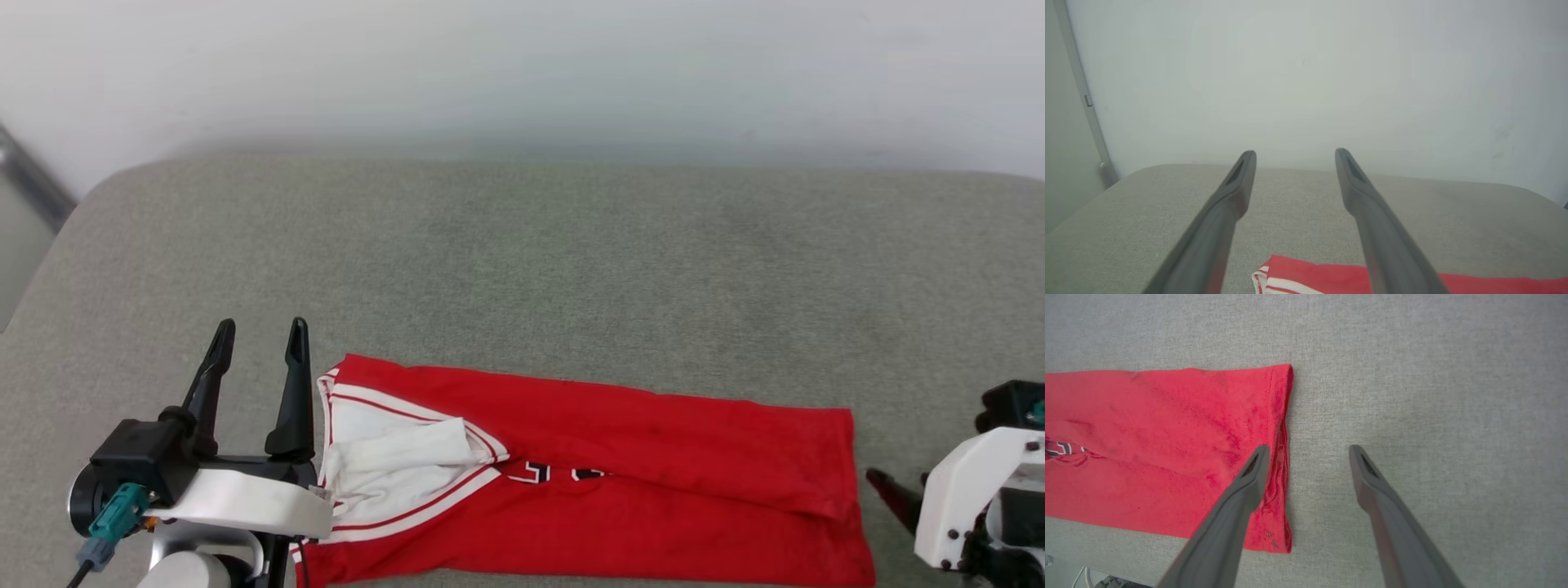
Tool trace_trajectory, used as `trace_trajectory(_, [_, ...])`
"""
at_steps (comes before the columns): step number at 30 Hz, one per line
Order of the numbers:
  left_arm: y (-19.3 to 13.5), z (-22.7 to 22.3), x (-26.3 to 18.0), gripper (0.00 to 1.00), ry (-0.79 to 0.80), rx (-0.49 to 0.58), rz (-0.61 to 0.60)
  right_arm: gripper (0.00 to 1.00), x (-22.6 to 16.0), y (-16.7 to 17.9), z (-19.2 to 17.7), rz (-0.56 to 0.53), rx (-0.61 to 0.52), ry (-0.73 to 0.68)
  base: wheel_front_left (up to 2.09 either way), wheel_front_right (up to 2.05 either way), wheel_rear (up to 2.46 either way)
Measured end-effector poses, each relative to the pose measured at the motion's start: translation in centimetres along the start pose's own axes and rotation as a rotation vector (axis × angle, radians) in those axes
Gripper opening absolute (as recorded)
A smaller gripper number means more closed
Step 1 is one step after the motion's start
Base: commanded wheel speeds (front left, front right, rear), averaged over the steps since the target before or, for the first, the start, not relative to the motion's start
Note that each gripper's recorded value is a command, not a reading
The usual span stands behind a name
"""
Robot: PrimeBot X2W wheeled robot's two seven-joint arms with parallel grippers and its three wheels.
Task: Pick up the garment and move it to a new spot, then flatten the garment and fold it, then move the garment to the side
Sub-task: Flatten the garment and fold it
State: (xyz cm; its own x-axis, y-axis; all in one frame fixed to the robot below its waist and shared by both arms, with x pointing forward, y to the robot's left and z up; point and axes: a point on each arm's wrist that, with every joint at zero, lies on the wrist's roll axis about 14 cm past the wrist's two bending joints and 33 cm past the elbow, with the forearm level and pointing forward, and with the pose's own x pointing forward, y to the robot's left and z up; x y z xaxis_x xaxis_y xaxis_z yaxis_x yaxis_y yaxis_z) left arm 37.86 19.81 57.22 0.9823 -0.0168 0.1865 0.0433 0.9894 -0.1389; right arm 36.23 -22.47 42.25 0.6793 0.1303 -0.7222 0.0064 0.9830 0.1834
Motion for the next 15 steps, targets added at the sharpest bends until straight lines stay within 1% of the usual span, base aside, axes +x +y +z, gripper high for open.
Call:
trace_trajectory(6, [0.1, -0.7, -0.3, 1.00, 0.018, 0.035, -0.008, 1.00, 3.1, 2.3, -3.1, 0.056, 0.036, 0.133, 0.00, 0.00, 0.00])
trace_trajectory(10, [0.5, -1.2, -0.2, 1.00, 0.035, 0.042, 0.003, 1.00, 4.8, 3.5, -3.9, 0.091, 0.063, 0.179, 0.00, 0.00, 0.00])
trace_trajectory(13, [0.6, -1.4, -0.2, 1.00, 0.039, 0.056, 0.005, 1.00, 5.6, 3.8, -4.4, 0.104, 0.057, 0.215, 0.00, 0.00, 0.00])
trace_trajectory(14, [0.6, -1.4, -0.2, 1.00, 0.039, 0.063, 0.003, 0.45, 5.7, 3.9, -4.4, 0.107, 0.058, 0.222, 0.00, 0.00, 0.00])
trace_trajectory(15, [0.5, -1.4, -0.2, 1.00, 0.037, 0.060, 0.001, 0.02, 5.7, 3.9, -4.5, 0.109, 0.053, 0.227, 0.00, 0.00, 0.00])
